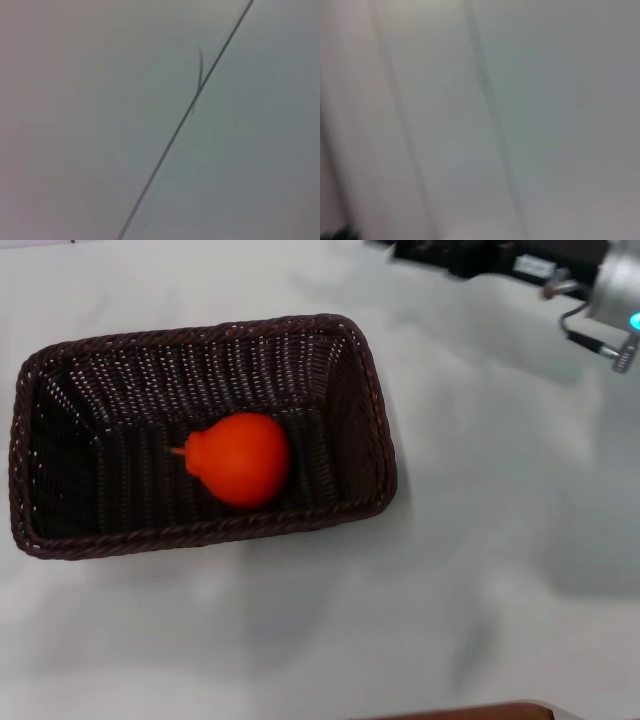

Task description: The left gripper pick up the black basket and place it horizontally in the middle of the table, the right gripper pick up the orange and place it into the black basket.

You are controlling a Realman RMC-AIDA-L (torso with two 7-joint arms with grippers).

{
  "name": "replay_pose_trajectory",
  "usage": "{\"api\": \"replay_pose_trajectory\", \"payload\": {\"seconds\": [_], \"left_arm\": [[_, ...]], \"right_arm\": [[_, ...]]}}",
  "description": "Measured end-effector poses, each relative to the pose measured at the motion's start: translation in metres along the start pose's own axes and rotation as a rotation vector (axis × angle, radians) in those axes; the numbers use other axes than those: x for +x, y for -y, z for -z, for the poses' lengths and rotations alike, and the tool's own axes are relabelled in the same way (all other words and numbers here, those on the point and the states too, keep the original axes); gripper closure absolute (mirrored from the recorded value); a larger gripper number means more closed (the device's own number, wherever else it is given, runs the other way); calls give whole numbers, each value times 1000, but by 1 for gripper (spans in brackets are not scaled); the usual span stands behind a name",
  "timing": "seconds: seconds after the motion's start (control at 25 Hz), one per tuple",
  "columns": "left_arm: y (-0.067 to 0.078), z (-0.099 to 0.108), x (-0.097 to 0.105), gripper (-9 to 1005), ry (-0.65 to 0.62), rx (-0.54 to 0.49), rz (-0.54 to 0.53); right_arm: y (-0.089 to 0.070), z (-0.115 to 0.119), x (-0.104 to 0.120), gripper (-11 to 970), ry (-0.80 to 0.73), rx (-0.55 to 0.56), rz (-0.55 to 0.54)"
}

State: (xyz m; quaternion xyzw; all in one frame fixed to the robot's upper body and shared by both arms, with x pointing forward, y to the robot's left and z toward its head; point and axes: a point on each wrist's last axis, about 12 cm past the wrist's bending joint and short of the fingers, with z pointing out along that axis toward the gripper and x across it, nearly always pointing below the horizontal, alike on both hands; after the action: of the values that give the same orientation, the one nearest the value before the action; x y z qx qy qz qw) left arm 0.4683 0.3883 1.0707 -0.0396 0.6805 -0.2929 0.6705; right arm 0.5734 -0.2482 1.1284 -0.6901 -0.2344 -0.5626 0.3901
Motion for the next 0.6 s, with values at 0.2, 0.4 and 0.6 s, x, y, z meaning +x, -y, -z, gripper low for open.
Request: {"api": "replay_pose_trajectory", "payload": {"seconds": [0.2, 0.4, 0.6], "left_arm": [[5, 4, 18, 271, 78, -49, -150], [6, 9, 32, 271, 168, -136, -213], [4, 13, 44, 271, 195, -242, -260]], "right_arm": [[-9, 38, -25, 45, -301, -127, 5], [-5, 70, -60, 15, -531, -348, 45], [2, 85, -84, 15, -576, -522, 80]]}}
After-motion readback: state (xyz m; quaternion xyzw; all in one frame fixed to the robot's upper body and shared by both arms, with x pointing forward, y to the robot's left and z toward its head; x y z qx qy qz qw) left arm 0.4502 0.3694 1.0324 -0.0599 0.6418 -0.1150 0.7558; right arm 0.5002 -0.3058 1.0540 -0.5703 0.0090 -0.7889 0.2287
